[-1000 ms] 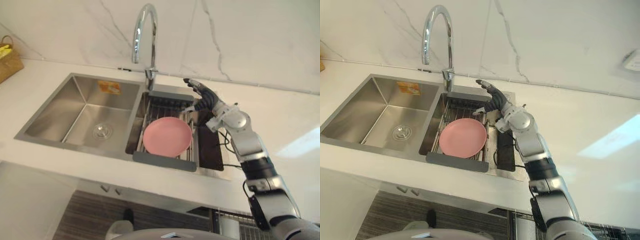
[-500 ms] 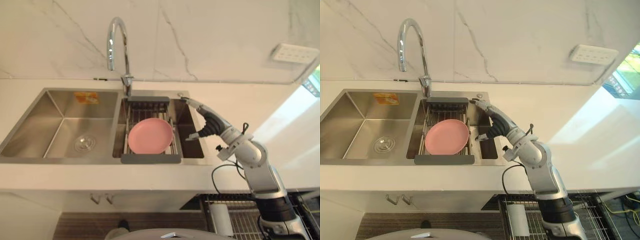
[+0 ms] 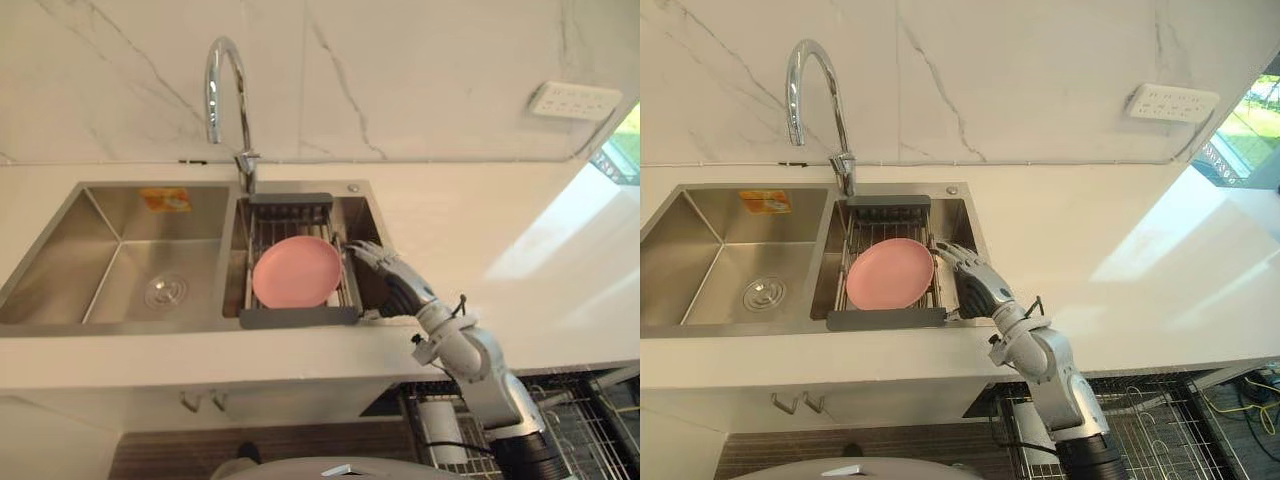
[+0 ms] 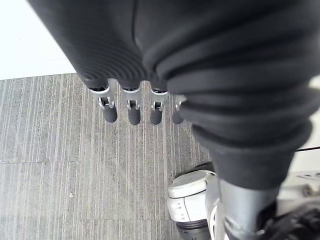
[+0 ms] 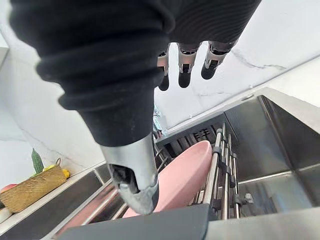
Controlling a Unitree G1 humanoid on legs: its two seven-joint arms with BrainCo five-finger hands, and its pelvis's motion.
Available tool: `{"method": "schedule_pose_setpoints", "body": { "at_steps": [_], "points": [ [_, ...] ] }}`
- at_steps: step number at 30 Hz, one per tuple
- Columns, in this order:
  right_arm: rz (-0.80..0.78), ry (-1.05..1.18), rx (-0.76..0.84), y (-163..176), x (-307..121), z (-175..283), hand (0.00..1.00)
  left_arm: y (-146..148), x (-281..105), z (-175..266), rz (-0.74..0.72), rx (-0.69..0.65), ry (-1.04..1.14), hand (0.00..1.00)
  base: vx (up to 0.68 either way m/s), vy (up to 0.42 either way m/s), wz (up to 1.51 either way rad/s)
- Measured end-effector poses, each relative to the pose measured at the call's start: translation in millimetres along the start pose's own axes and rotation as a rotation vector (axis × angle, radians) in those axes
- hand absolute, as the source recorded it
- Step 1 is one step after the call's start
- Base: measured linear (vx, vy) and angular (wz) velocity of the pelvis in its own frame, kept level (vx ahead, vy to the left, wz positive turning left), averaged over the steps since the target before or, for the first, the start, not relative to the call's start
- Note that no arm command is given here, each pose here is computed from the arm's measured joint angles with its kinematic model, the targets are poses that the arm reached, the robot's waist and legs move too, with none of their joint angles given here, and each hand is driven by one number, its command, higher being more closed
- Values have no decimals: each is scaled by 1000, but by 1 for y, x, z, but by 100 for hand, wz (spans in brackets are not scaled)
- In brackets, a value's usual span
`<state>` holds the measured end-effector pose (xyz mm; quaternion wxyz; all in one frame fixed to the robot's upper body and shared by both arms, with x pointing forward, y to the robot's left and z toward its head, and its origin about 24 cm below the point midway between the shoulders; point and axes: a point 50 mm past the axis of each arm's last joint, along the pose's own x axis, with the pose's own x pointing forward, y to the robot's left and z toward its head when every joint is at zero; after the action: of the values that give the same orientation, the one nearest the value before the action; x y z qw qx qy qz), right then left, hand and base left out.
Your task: Walk over to the sink, pick up the cup, carry it to the dishwasher, place the cup inside the dishwasher, then close the dishwasher door
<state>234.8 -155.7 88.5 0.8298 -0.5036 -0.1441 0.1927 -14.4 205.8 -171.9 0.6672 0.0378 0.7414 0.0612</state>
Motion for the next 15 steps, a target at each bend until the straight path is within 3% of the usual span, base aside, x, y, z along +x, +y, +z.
{"method": "schedule_pose_setpoints", "body": {
  "at_steps": [15],
  "points": [
    [-106,191,-35,15,8,-35,0,-2,0,-1,-12,-58,-1,0,45,1,8]
  ]
}}
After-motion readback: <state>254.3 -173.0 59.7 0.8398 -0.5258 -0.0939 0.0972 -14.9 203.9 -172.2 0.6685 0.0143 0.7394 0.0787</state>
